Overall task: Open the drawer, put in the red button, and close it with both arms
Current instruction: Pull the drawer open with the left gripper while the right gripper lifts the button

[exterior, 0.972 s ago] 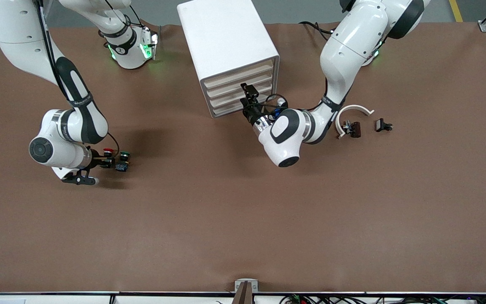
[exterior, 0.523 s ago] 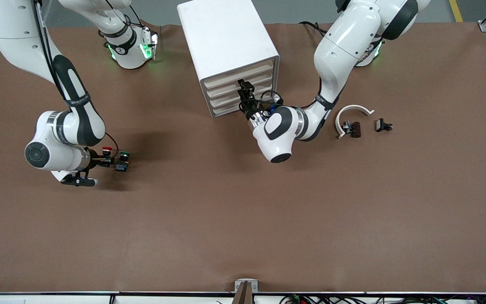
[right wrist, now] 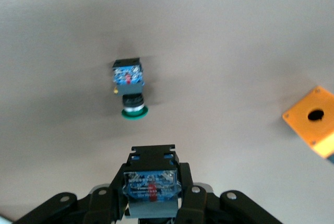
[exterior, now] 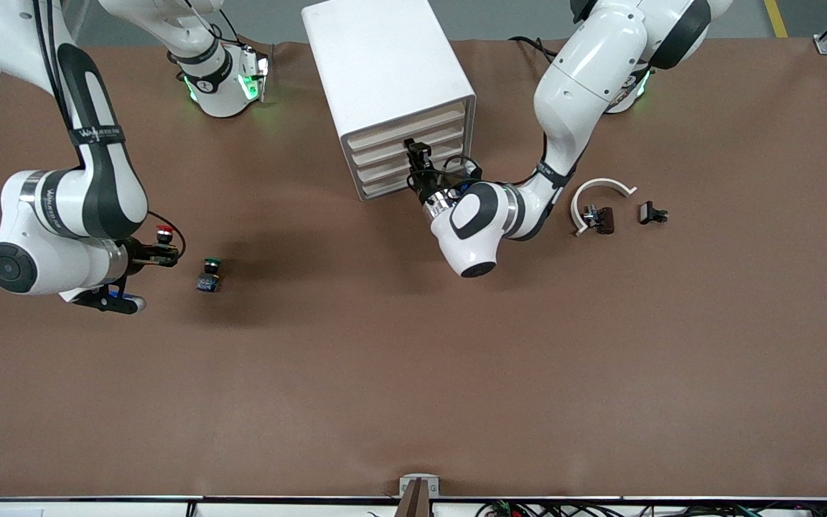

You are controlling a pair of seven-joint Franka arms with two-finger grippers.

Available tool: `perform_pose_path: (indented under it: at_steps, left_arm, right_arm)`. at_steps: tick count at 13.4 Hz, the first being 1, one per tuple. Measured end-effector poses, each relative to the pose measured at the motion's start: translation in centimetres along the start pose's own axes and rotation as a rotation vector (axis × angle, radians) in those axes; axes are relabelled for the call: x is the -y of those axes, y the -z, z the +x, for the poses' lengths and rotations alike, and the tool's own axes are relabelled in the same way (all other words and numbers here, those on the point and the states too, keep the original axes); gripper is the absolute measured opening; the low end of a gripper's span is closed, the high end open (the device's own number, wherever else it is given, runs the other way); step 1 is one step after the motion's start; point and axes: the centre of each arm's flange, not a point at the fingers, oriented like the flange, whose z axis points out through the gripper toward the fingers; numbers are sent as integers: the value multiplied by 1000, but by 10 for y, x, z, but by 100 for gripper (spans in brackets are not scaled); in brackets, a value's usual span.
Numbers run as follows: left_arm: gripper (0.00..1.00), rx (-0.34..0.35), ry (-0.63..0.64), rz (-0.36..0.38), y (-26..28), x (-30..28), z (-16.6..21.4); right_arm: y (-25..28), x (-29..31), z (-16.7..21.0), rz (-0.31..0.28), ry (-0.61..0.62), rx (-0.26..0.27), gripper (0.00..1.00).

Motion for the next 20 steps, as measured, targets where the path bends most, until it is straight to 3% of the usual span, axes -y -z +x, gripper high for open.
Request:
perform_pose_path:
  at_steps: [3, 7, 11, 13, 18, 20]
  left_arm:
    - [15, 10, 7, -3, 6, -1, 2]
    - [15, 85, 39, -15, 52, -7, 19]
    - [15, 141, 49, -46, 85, -9, 29]
    - [15, 158, 47, -71, 102, -9, 31]
    - [15, 205, 25, -128, 142, -2, 35]
    - [33, 215, -15, -148, 153, 0, 36]
  right_arm:
    - [31, 32, -26, -13, -69, -9, 41]
    - [80, 107, -82, 0, -206, 20, 41]
    - [86, 202, -138, 1, -361, 7, 41]
    - [89, 251, -172, 40, -464, 8, 41]
    - [73, 354, -227, 172, -684, -79, 41]
    - [51, 383, -231, 197, -744, -94, 41]
